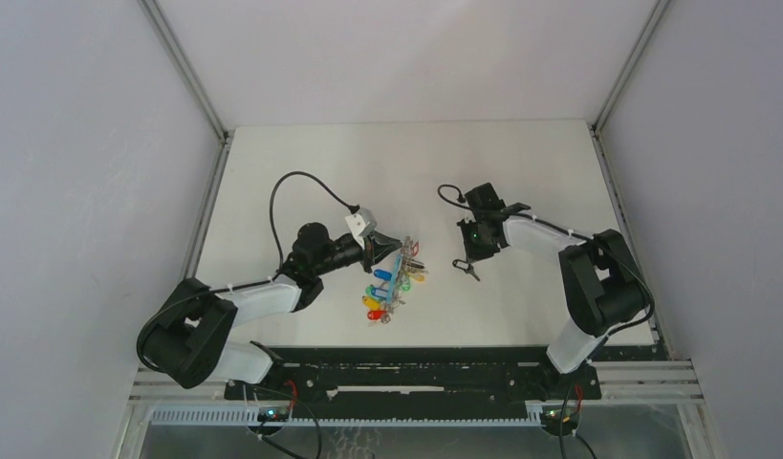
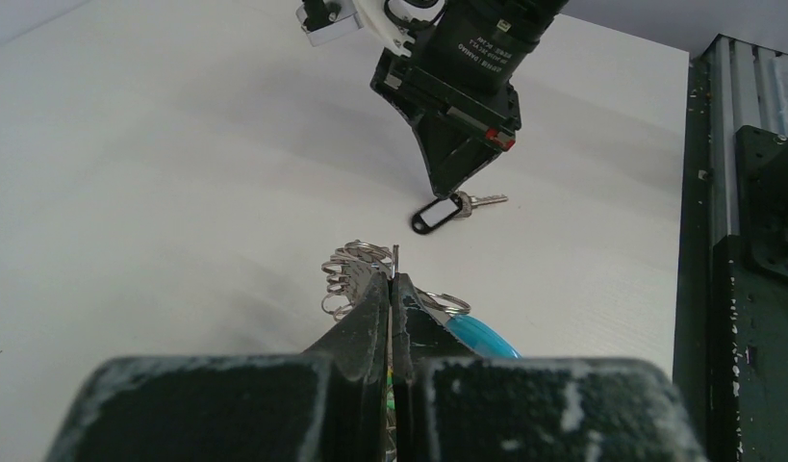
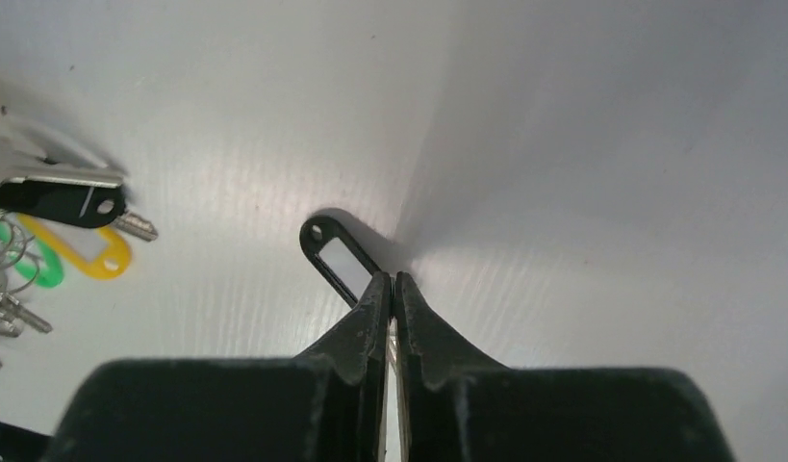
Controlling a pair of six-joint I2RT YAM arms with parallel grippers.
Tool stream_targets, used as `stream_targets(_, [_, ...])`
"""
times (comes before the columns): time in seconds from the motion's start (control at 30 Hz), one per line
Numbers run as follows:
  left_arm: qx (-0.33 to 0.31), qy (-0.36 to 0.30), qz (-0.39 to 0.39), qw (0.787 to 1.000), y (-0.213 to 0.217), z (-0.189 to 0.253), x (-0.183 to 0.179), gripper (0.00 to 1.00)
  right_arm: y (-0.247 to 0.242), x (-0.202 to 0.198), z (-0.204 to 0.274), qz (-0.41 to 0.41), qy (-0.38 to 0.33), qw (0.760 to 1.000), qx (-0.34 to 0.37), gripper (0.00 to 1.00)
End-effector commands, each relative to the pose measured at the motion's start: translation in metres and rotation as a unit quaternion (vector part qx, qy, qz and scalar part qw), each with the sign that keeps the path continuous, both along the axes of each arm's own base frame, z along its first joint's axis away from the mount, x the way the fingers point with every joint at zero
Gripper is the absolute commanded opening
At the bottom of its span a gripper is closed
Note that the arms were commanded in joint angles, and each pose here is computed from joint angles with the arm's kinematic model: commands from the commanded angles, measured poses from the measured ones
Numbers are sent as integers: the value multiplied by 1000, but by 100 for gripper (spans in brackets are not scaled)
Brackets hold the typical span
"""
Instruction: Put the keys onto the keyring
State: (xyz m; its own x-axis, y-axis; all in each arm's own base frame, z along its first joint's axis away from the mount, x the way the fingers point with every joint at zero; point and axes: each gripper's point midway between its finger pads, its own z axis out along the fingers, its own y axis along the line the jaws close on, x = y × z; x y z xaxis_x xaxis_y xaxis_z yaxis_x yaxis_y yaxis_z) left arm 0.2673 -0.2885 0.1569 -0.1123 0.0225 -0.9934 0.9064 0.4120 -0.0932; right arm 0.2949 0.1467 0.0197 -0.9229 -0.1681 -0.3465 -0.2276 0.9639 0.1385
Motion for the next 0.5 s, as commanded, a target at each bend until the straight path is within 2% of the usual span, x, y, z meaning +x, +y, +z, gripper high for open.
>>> stream_targets(0.0, [-25, -55, -2, 998, -4, 39, 7, 0, 9, 7, 38, 36, -51, 998, 0, 0])
stream_targets(0.17, [-25, -59, 1, 998, -3, 39, 7, 0, 4, -10, 65, 52, -55, 997, -32, 0])
stream_targets(0.47, [-24, -60, 3, 998, -2, 39, 8, 0, -27, -55, 81, 35, 25, 995, -90, 0])
